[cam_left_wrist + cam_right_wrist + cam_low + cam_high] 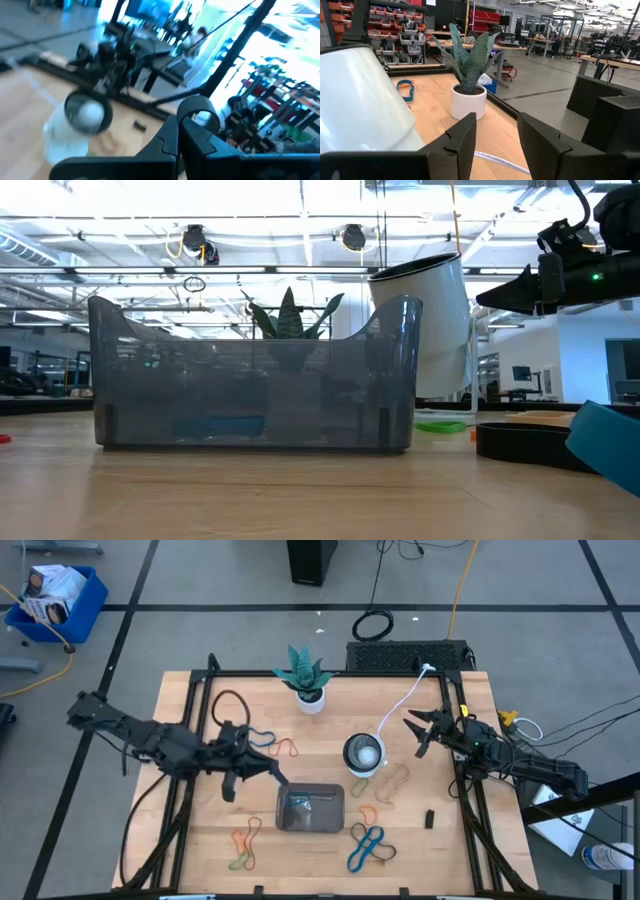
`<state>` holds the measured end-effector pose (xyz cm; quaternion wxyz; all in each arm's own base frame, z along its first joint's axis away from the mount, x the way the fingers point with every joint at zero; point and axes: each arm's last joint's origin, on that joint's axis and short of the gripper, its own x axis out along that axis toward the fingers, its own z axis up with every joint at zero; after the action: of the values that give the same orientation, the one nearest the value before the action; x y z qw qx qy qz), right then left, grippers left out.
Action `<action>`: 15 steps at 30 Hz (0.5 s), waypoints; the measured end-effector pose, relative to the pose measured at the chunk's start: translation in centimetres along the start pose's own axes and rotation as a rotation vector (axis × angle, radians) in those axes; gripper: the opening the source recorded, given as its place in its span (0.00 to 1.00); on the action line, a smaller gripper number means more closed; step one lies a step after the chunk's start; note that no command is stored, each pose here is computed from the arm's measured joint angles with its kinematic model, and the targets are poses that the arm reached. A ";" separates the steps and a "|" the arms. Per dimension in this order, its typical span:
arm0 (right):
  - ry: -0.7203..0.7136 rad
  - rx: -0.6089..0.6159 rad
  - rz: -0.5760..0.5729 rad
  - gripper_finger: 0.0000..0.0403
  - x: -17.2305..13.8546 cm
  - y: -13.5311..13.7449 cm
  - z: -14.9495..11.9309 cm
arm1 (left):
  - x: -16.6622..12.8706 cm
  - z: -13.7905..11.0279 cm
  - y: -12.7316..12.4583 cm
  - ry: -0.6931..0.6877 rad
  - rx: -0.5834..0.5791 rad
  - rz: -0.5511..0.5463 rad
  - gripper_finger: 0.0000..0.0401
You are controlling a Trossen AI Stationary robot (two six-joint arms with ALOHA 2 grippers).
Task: Pick and place rubber bands into bin
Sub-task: Put the left black rubber band into the gray bin
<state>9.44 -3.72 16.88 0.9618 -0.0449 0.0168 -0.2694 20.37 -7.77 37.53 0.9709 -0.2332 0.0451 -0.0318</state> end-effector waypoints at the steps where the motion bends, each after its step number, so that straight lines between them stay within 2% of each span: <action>1: 0.000 0.000 0.000 0.35 0.0 0.0 0.0 | 0.3 0.0 0.1 0.002 0.019 -0.010 0.01; 8: 0.000 0.000 0.000 0.35 0.0 0.0 0.0 | 4.0 -2.2 1.4 0.157 0.067 -0.027 0.01; 15: 0.000 0.000 0.000 0.35 0.0 0.0 0.0 | 8.1 -5.6 3.3 0.340 0.049 -0.020 0.02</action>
<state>9.44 -3.72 16.89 0.9618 -0.0449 0.0167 -0.2694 27.99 -7.99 30.49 0.9542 -0.2014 0.2056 -0.0816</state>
